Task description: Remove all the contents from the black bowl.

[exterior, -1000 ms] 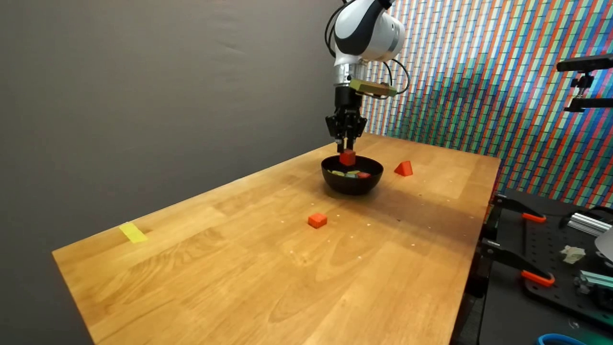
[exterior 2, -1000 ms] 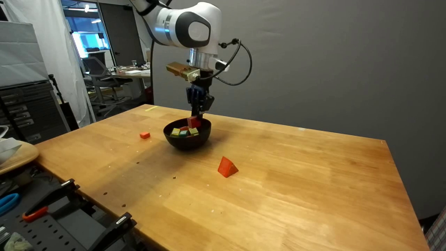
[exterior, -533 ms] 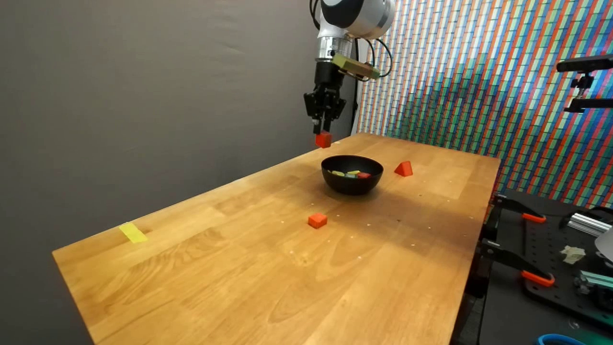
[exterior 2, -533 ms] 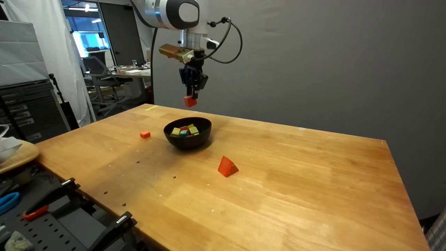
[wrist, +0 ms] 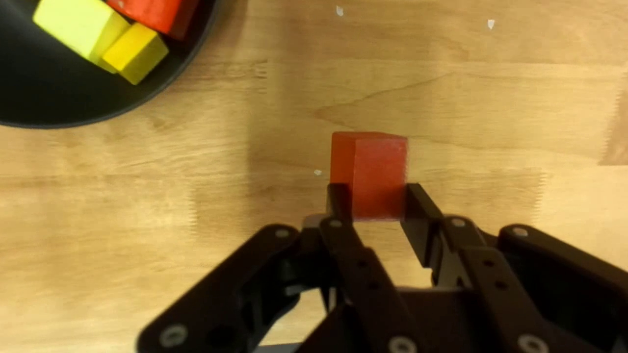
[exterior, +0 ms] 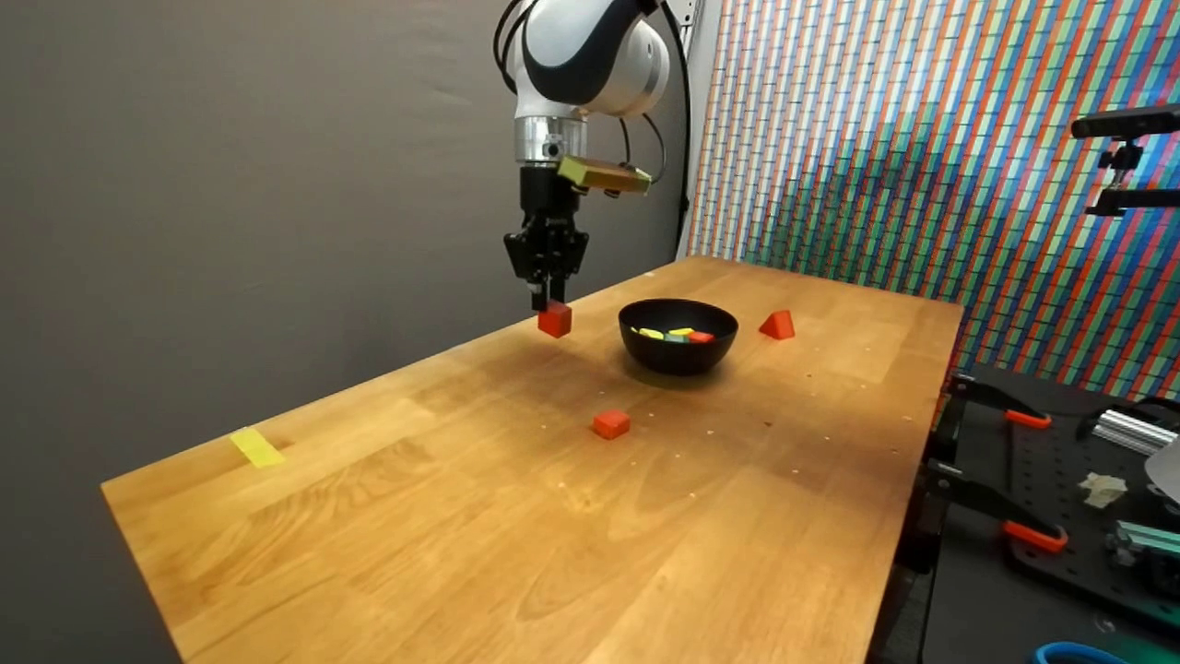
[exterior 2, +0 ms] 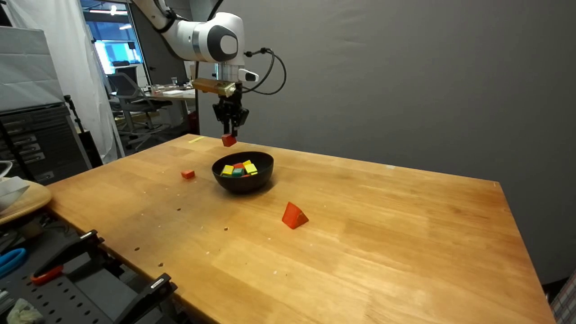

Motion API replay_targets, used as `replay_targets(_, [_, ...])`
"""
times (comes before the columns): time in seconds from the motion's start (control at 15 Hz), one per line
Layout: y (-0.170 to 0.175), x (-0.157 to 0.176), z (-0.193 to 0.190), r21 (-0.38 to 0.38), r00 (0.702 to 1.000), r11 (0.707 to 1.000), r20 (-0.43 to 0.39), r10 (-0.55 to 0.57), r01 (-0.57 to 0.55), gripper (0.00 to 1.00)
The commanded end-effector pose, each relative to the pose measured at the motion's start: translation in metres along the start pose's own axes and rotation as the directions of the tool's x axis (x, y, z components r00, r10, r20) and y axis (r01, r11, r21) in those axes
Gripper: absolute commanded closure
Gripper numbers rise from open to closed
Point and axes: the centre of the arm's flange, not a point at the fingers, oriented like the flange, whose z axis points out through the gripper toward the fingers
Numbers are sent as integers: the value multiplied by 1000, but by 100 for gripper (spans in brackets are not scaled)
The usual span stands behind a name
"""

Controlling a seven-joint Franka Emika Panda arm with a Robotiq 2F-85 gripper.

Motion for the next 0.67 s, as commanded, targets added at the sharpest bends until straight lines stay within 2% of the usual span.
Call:
replay_targets(0.0, [-11,43,9,-32,1000,999,17,-21,22,42])
replay_targets(0.07, [-8,45,9,-32,1000,999,20,-15,16,42])
replay_targets(0.27, [-1,49,-2,-23,1000,1000,17,-5,6,19])
replay_targets(0.4, [12,45,-17,-53,999,999,47,15,-12,4])
replay_targets(0.6, [50,29,-37,-97,992,990,61,106,-100,0])
